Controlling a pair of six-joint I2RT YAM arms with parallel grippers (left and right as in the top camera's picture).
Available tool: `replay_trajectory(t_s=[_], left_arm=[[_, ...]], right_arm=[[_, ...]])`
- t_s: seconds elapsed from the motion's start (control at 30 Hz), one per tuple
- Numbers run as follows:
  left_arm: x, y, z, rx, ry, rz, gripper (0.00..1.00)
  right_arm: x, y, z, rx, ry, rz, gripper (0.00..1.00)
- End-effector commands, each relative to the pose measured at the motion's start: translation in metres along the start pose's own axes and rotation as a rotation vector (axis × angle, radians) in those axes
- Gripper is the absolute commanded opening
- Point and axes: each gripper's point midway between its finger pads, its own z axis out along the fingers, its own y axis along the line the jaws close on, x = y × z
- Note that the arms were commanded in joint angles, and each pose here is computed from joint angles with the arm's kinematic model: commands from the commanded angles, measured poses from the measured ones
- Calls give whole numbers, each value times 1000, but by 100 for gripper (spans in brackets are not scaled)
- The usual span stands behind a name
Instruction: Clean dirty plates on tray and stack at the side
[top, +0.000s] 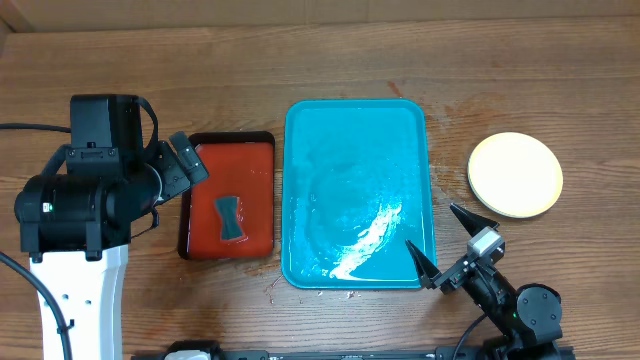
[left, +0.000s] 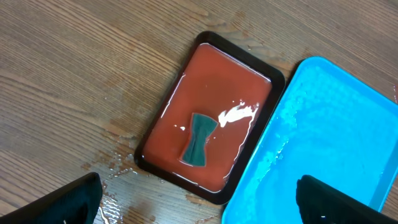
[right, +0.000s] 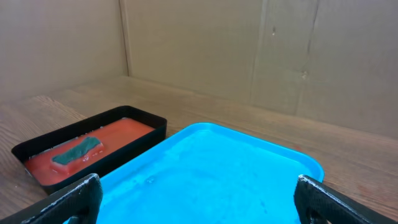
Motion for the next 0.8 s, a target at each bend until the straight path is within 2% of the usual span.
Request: replay_trajectory(t_s=[0.0, 0.63, 0.7, 0.77], left_arm=[[-4, 0, -3, -2, -14, 8, 100], [2, 2, -5, 3, -19, 16, 100], [-2, 6, -11, -3, -86, 18, 100], [-8, -8, -14, 102, -176, 9, 100]], right_arm=[[2, 1, 0, -1, -4, 5, 100], [2, 1, 0, -2, -3, 5, 100], [2, 1, 0, -2, -3, 5, 100], [2, 1, 0, -1, -4, 5, 100]])
